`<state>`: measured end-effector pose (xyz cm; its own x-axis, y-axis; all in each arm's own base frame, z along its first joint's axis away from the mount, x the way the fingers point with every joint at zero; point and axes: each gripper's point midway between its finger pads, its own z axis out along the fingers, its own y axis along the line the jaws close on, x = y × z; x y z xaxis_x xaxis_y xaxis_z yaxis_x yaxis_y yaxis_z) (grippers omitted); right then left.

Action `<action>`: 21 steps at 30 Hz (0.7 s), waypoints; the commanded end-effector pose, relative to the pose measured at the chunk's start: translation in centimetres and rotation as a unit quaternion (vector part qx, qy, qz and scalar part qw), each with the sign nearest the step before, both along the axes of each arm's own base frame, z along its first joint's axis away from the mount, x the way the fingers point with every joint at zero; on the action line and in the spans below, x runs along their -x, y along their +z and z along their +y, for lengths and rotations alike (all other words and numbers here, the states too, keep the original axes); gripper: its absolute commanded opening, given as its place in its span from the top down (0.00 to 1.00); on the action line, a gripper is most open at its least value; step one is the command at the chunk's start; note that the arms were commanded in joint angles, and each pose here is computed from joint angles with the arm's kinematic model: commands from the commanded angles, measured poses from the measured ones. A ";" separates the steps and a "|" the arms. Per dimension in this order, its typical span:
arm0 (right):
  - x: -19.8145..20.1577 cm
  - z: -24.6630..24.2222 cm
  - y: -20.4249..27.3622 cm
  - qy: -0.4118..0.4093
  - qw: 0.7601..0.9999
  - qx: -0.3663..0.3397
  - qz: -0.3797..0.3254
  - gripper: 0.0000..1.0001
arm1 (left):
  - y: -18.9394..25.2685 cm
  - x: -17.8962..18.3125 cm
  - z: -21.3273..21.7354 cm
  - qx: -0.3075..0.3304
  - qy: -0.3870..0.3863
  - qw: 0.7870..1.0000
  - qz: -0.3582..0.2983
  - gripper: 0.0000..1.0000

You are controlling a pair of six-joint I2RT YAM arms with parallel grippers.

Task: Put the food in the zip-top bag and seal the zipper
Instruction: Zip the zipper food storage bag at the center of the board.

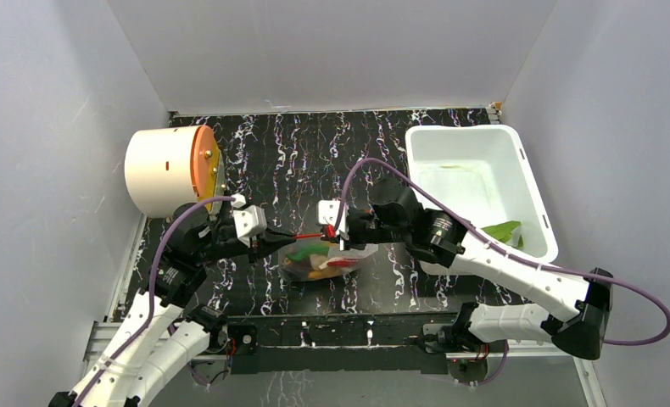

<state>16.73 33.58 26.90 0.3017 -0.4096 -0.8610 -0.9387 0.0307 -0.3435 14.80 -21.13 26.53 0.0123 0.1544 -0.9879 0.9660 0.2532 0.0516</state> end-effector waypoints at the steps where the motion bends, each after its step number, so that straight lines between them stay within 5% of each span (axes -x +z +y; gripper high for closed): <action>1: -1.2 -2.1 1.5 -0.047 0.998 0.005 -0.034 1.00 | 2.0 -0.1 0.8 -0.009 0.019 0.999 -0.044 1.00; 21: -1.6 -7.5 2.4 -0.124 0.990 0.035 -0.057 1.00 | 3.2 -1.1 3.3 -0.041 0.095 0.990 -0.094 1.00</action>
